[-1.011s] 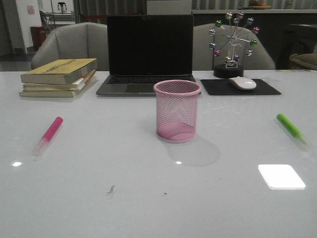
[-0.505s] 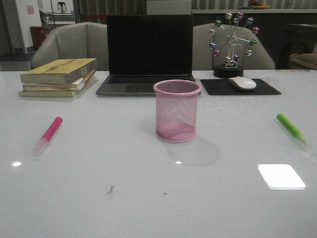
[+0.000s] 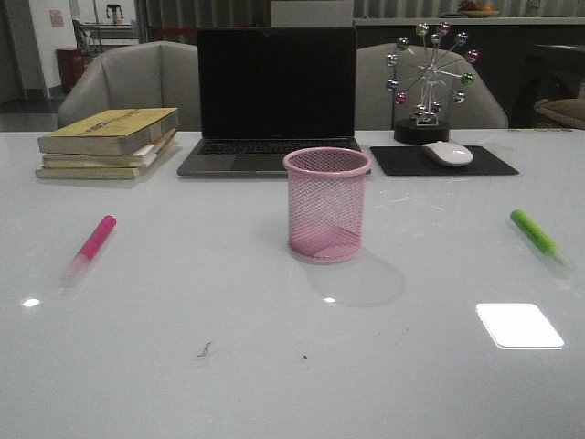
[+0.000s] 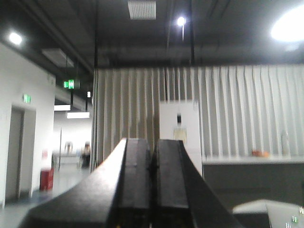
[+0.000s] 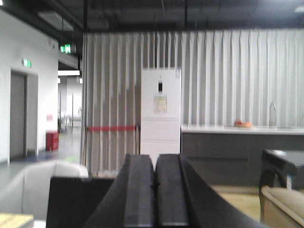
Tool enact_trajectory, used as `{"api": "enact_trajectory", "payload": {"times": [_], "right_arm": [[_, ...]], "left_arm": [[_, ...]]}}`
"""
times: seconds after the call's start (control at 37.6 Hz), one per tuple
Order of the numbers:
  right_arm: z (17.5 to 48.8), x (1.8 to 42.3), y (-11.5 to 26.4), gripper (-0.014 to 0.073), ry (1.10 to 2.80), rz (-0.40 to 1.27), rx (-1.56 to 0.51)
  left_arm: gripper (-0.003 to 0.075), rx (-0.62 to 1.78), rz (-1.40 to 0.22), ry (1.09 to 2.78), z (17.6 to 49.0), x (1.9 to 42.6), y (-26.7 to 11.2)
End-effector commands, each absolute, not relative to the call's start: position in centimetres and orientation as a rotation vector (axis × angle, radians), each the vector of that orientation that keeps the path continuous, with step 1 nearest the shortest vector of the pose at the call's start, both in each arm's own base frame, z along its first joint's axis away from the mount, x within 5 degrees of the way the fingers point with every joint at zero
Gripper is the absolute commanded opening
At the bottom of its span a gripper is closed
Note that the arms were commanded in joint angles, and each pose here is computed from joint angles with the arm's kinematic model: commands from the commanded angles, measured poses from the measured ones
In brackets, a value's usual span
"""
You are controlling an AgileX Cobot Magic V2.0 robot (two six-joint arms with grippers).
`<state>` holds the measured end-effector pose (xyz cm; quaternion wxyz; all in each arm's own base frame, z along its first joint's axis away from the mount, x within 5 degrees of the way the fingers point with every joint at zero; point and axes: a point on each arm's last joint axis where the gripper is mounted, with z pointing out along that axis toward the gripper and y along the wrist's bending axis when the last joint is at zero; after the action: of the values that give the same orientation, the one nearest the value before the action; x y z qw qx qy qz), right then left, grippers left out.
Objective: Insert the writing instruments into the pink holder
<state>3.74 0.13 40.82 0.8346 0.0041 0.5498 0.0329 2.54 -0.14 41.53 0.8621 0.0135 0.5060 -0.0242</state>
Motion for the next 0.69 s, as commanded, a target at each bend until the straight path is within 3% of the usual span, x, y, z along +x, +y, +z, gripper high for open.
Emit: {"api": "enact_trajectory", "payload": {"times": [0.0, 0.35, 0.56, 0.66], "right_arm": [[42.7, 5.4, 0.1, 0.0021, 1.17, 0.035, -0.008], [39.0, 11.9, 0.3, 0.0021, 1.599, 0.029, -0.011], [37.6, 13.1, 0.3, 0.0021, 1.735, 0.027, -0.011], [37.4, 13.3, 0.3, 0.0043, 1.756, 0.026, -0.012]], "left_arm": [[0.0099, 0.029, -0.063, 1.149, 43.7, 4.4, -0.3], [0.0099, 0.038, -0.053, 1.59, 41.0, 12.6, -0.7], [0.0102, 0.041, -0.05, 1.718, 39.4, 14.9, -0.9], [0.0143, 0.042, -0.049, 1.755, 38.9, 15.9, -0.9]]}}
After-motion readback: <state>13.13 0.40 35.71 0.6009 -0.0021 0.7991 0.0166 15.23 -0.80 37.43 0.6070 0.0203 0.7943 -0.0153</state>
